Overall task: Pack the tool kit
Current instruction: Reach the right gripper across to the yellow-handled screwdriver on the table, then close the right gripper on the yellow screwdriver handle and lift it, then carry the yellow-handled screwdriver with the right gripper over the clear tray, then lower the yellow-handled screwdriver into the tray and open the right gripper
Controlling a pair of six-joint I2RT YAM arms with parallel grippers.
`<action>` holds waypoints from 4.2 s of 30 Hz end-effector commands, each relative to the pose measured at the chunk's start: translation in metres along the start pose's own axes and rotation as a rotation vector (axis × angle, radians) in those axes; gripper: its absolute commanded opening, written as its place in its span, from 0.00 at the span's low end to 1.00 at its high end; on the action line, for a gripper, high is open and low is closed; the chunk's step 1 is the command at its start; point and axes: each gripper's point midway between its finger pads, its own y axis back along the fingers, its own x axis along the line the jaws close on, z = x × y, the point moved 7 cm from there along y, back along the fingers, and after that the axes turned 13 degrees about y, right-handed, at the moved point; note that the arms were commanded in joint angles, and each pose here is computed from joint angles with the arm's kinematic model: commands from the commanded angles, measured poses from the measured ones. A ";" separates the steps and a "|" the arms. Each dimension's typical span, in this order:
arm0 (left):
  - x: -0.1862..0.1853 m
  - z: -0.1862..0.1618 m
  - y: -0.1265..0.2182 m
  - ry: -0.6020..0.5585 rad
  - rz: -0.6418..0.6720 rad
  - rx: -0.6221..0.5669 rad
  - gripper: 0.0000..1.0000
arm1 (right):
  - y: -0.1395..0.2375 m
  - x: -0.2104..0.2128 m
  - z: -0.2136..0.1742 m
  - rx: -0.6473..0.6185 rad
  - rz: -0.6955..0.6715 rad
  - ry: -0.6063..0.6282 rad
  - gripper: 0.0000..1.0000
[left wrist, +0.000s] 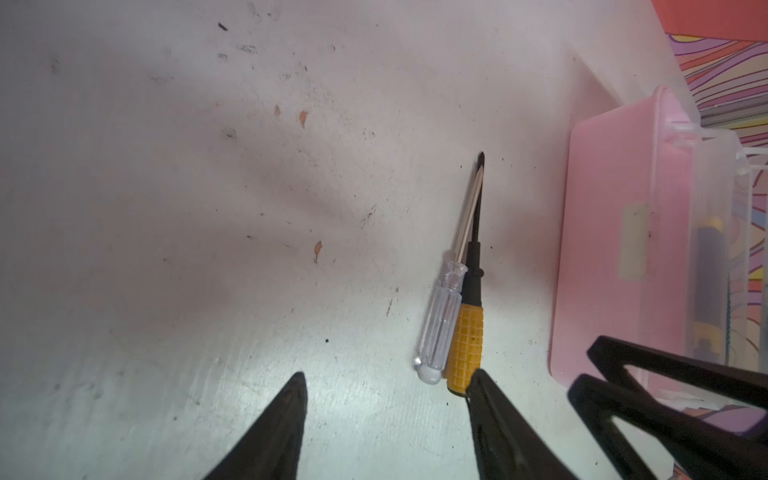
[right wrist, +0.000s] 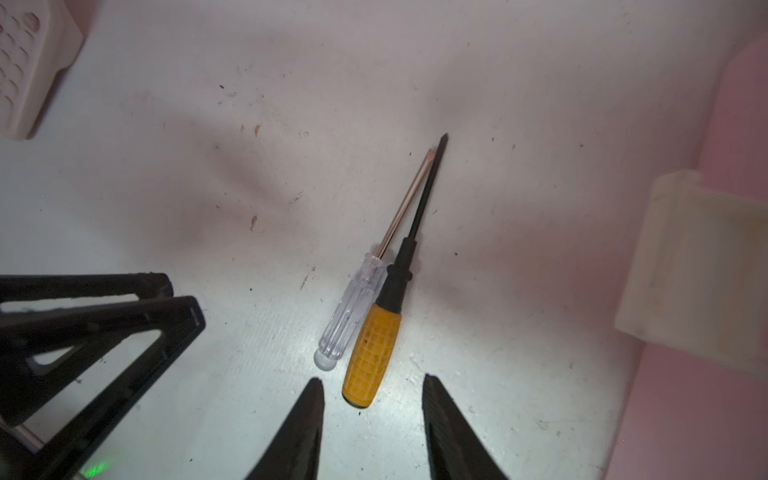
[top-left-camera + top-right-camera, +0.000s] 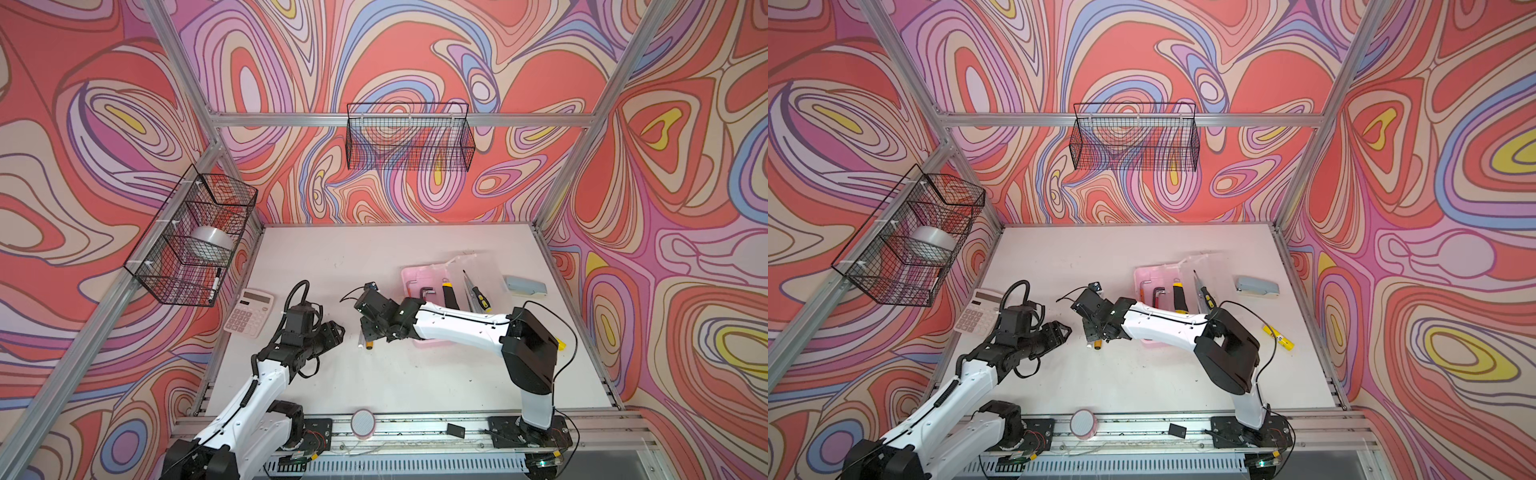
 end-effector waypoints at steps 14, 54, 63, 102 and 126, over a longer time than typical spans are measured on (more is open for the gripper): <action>0.002 -0.002 -0.002 -0.023 -0.039 -0.022 0.62 | -0.050 0.008 -0.019 0.117 -0.006 0.007 0.38; -0.025 0.021 -0.026 -0.009 -0.070 0.000 0.59 | 0.036 -0.028 0.011 -0.001 -0.107 0.067 0.00; -0.031 0.023 -0.023 -0.008 -0.100 -0.010 0.59 | 0.132 -0.161 0.001 -0.051 -0.409 -0.091 0.00; -0.017 0.016 -0.018 -0.025 -0.061 -0.024 0.59 | 0.153 -0.285 -0.082 0.113 -0.811 -0.227 0.14; -0.018 0.017 -0.017 -0.022 -0.061 -0.033 0.60 | 0.191 -0.275 -0.044 -0.039 -0.740 -0.260 0.41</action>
